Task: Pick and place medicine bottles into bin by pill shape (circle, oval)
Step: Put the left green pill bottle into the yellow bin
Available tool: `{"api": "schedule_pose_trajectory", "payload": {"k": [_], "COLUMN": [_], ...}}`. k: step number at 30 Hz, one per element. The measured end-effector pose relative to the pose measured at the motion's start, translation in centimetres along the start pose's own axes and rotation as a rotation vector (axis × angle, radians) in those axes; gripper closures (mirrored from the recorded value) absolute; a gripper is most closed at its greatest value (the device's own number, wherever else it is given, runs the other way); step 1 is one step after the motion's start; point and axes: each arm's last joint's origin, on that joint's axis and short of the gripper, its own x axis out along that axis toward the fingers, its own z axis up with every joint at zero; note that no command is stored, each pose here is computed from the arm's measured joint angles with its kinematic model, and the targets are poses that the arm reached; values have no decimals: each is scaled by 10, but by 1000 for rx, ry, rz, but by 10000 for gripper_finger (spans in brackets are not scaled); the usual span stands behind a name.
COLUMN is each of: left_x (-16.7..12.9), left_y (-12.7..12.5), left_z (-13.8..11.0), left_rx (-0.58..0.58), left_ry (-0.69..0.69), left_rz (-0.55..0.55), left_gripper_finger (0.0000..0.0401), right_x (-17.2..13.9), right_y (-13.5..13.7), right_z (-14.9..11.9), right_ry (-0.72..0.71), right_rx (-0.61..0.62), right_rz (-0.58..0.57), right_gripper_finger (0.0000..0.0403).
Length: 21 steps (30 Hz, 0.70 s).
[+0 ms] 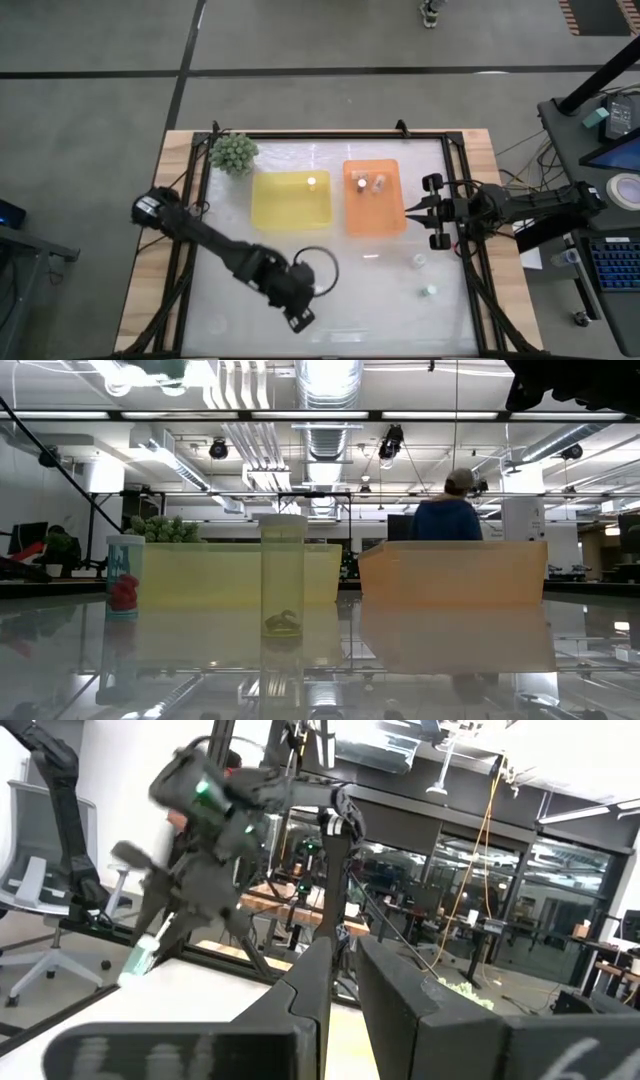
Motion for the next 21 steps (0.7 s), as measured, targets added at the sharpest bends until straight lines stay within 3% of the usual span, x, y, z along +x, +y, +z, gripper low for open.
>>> {"api": "schedule_pose_trajectory", "payload": {"k": [5, 11, 21], "left_x": [-24, -42, -68], "left_y": [12, 50, 117], "left_z": [39, 77, 132], "left_rx": [133, 213, 229], "left_ry": [-61, -45, -107], "left_rz": [40, 212, 488], "left_gripper_finger": [310, 309, 309], "right_x": [0, 0, 0], "right_y": [0, 0, 0], "right_z": [0, 0, -1], "right_ry": [1, 1, 7], "right_rx": [0, 1, 1], "right_rz": [-1, -1, 1], "right_gripper_finger": [360, 360, 360]}}
